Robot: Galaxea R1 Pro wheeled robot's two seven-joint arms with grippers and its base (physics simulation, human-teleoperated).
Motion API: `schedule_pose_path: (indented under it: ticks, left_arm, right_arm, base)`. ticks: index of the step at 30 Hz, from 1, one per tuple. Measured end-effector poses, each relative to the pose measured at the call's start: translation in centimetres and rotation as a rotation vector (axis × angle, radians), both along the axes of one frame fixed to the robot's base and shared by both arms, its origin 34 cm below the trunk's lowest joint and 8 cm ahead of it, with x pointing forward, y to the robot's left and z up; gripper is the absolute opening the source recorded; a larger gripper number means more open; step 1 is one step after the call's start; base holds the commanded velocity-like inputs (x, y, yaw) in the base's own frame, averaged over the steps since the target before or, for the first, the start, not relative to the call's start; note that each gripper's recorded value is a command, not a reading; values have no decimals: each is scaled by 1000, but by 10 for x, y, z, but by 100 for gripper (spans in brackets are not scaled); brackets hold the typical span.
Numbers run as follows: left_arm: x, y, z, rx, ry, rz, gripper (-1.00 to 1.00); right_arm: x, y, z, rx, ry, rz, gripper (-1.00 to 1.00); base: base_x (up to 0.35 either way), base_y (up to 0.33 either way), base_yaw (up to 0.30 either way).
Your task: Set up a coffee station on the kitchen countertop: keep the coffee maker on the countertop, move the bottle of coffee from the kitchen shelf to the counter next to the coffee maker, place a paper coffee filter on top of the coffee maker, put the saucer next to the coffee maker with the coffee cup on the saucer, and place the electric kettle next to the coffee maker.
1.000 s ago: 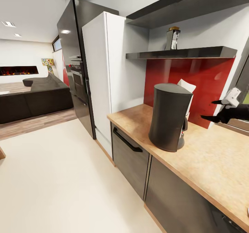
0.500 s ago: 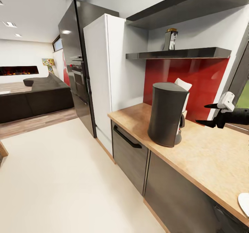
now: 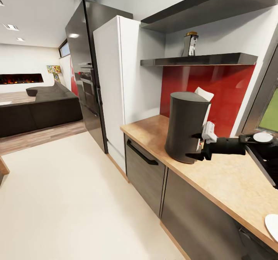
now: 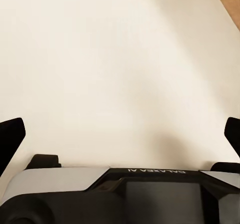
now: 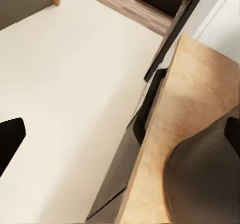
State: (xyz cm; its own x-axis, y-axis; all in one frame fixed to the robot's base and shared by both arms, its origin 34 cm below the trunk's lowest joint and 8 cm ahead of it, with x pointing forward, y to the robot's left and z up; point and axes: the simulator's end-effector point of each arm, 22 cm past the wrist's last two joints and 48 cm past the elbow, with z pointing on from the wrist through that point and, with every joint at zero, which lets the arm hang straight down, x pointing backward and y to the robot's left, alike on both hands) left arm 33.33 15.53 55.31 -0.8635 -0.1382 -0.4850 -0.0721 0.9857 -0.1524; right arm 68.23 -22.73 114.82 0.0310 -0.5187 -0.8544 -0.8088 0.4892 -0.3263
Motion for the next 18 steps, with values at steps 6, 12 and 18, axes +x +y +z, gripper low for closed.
schedule_pose_path:
  ticks: [6, 12, 18]
  left_arm:
    - [0, 0, 0, 0, 0, 0, 100]
    - [0, 0, 0, 0, -1, 0, 100]
    - [0, 0, 0, 0, -1, 0, 100]
  right_arm:
    - [-10, 49, -23, 70, 63, 60, 100]
    - [-16, 92, -49, 84, 95, 89, 100]
    - [-30, 162, -89, 47, 112, 125, 100]
  base:
    - [0, 0, 0]
    - [0, 0, 0]
    - [0, 0, 0]
